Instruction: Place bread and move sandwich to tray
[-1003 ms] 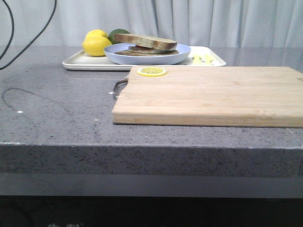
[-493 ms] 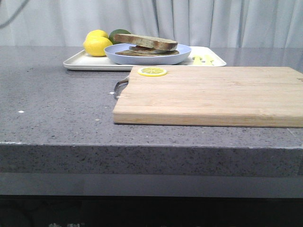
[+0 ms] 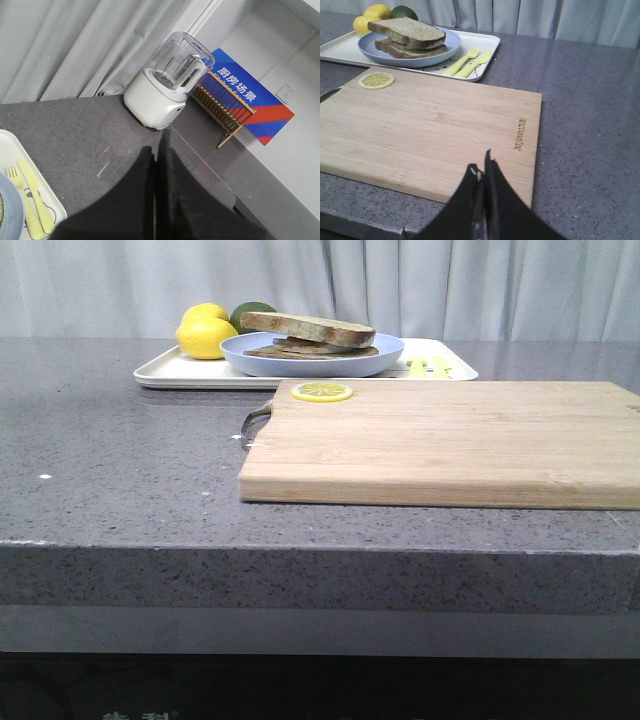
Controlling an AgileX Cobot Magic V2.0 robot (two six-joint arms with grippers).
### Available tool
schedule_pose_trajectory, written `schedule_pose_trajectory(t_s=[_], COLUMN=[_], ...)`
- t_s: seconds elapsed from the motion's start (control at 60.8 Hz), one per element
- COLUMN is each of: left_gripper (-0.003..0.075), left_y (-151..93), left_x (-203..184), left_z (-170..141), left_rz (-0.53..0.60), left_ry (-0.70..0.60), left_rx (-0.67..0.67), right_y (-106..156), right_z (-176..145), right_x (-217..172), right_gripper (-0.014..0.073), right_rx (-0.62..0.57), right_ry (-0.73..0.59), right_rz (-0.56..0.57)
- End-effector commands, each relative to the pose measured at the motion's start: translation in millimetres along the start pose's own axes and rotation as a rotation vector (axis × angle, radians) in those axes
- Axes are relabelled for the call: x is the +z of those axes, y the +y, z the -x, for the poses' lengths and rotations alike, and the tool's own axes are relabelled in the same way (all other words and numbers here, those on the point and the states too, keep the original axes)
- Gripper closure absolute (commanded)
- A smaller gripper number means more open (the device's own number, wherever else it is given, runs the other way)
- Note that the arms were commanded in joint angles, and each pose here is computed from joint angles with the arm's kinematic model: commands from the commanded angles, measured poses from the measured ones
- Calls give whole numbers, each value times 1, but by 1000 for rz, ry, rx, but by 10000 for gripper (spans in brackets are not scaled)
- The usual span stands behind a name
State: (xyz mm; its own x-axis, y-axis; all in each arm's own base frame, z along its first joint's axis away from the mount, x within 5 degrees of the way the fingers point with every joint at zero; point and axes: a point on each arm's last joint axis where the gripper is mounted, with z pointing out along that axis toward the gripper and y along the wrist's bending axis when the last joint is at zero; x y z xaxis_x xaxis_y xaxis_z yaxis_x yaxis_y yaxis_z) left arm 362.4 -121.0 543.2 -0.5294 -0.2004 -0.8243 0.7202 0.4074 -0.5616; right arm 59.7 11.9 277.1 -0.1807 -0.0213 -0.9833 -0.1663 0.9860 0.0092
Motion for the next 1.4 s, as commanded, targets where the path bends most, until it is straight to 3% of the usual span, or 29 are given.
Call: schedule_pose_trajectory(t_s=[0.0,0.329,0.592,0.74,1.068,1.381], left_gripper=[738,738,738,738,738,738], left_y=[-67,-87,-102,-106,-85,-82], left_x=[-33,-48,-68,-87,-146,-182], left_z=[6,8,12,7,-64,-138], left_rz=[-95,-51,137,346,898,1020], left_ry=[-76,-108,-159,-130,80,99], left_rx=[123,134,164,186,186,220], right_y=[-1,-1,-1,-1,-1,-1], right_z=[16,16,16,16,16,16], right_x=[-2,-2,-2,-2,-2,-2], right_gripper=[704,704,704,704,704,704], right_rx=[0,0,0,0,0,0], right_ry=[-97,-97,-97,-97,-97,-97], right_rz=[-9,-9,-9,-9,-9,-9])
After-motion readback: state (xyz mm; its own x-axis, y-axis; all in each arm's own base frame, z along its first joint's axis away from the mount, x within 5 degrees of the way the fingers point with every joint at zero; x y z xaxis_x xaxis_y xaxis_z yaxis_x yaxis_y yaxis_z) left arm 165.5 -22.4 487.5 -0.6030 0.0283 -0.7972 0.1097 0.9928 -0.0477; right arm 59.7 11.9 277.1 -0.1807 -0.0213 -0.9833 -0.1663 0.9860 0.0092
